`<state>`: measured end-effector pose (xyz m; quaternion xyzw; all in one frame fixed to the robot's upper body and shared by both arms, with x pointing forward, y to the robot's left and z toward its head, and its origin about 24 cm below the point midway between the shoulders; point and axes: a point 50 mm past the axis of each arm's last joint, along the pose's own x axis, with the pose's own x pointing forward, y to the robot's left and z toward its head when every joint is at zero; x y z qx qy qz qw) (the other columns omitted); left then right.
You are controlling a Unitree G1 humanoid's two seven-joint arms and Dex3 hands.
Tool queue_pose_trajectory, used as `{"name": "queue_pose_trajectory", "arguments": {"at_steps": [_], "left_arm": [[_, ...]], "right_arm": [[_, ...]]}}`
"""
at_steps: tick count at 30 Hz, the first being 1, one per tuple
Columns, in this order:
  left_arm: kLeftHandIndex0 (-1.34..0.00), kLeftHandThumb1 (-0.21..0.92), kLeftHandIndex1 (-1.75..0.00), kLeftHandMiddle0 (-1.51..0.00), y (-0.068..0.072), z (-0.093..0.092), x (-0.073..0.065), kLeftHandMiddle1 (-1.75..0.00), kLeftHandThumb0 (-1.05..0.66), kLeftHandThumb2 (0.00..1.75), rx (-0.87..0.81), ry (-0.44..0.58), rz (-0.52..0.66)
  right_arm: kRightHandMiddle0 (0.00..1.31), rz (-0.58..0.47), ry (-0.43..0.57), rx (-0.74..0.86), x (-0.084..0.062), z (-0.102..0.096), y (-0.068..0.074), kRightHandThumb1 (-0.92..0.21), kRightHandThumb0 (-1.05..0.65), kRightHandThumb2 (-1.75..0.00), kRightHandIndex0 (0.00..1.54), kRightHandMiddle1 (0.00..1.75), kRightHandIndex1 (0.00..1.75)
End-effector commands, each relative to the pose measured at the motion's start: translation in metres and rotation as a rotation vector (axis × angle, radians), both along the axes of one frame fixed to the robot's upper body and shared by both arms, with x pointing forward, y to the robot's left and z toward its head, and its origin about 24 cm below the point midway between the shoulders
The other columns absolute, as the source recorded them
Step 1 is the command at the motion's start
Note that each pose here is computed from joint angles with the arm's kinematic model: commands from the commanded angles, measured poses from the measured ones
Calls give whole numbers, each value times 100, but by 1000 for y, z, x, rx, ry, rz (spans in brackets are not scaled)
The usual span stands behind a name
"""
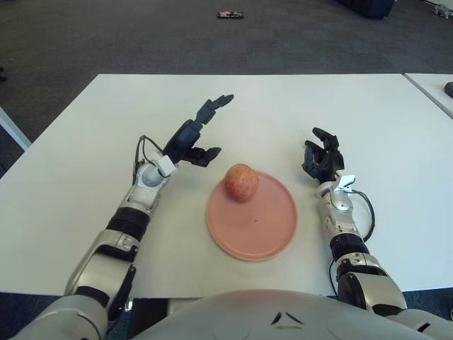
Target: Put the apple into the plate.
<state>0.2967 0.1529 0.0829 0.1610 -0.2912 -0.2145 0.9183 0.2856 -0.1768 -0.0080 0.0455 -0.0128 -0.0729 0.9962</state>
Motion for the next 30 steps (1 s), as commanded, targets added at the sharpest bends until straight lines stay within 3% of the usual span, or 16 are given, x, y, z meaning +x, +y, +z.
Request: {"name": "queue_pose_trajectory", "arguments": {"at_steps": [1, 11, 21, 30], "left_arm": [[0, 92, -32, -6, 8, 3, 6, -7, -94, 81, -74, -29, 111], [0, 92, -45, -14, 16, -3, 4, -10, -98, 101, -194, -37, 344], [0, 92, -61, -24, 21, -9, 7, -16, -98, 105, -308, -11, 535], [0, 92, -68, -28, 16, -37, 4, -21, -93, 105, -377, 133, 669]], "right_arm": [[0, -8, 124, 42, -15, -24, 1, -62, -43, -89, 10, 85, 76], [0, -9, 128, 49, -15, -23, 3, -60, -41, -92, 10, 86, 77], [0, -12, 129, 39, -15, -23, 4, -59, -41, -93, 10, 89, 78], [0, -11, 124, 20, -16, -22, 6, -59, -43, -93, 8, 95, 83]]}}
